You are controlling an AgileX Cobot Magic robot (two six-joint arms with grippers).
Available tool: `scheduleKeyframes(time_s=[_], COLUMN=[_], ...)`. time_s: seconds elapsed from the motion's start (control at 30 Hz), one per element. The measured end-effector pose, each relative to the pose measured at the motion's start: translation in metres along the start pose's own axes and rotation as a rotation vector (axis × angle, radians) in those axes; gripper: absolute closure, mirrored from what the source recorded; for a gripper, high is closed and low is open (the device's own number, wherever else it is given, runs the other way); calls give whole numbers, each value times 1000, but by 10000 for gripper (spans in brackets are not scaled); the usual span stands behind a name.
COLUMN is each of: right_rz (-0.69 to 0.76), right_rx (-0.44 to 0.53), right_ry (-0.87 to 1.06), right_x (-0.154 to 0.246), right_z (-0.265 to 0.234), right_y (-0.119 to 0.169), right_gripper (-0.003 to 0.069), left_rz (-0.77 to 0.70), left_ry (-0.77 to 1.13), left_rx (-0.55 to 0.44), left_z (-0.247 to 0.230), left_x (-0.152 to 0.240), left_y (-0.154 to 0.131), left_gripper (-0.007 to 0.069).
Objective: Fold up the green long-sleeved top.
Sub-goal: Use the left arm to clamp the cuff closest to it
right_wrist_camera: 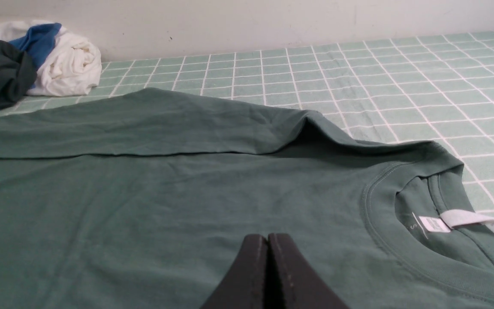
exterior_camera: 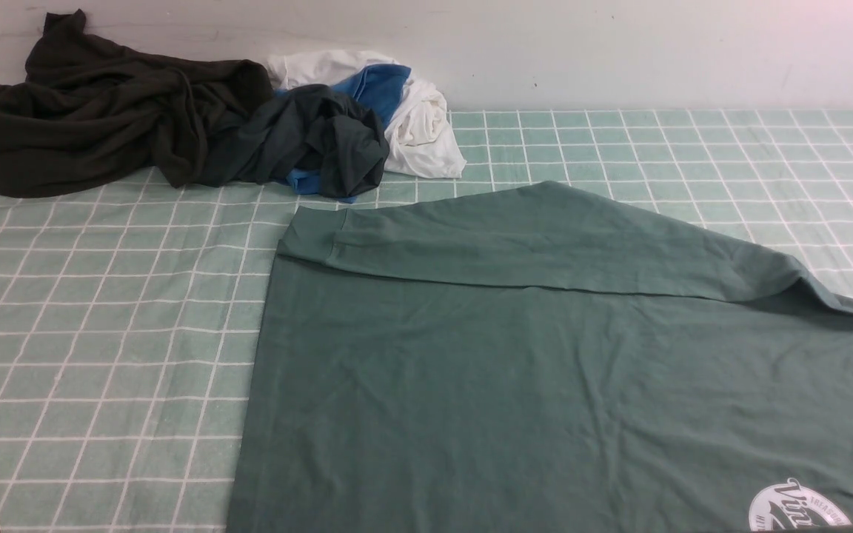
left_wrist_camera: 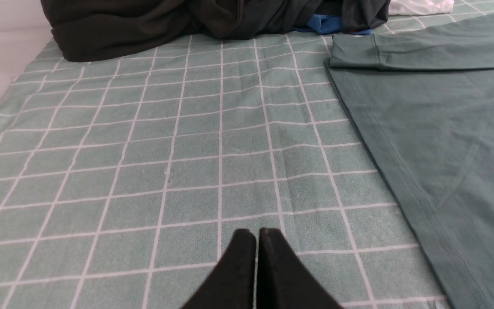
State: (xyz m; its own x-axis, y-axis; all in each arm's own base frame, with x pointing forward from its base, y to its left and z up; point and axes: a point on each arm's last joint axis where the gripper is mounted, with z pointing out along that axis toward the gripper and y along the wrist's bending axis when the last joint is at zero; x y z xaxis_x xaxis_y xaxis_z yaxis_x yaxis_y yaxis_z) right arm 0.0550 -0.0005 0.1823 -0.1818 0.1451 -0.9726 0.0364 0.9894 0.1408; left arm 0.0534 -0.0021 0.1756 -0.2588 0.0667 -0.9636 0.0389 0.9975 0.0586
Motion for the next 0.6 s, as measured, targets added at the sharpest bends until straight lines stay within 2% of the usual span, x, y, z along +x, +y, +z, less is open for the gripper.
scheduleKeyframes(time_s=[0.6], right_rz=[14], right_rx=[-4], right_ry=[1], right_x=[0], right_z=[0], right_y=[0], right_gripper=[673], left_rz=[0], left_ry=[0], left_rx=[0], left_z=[0], left_x=[0], left_y=[0], left_gripper=[629])
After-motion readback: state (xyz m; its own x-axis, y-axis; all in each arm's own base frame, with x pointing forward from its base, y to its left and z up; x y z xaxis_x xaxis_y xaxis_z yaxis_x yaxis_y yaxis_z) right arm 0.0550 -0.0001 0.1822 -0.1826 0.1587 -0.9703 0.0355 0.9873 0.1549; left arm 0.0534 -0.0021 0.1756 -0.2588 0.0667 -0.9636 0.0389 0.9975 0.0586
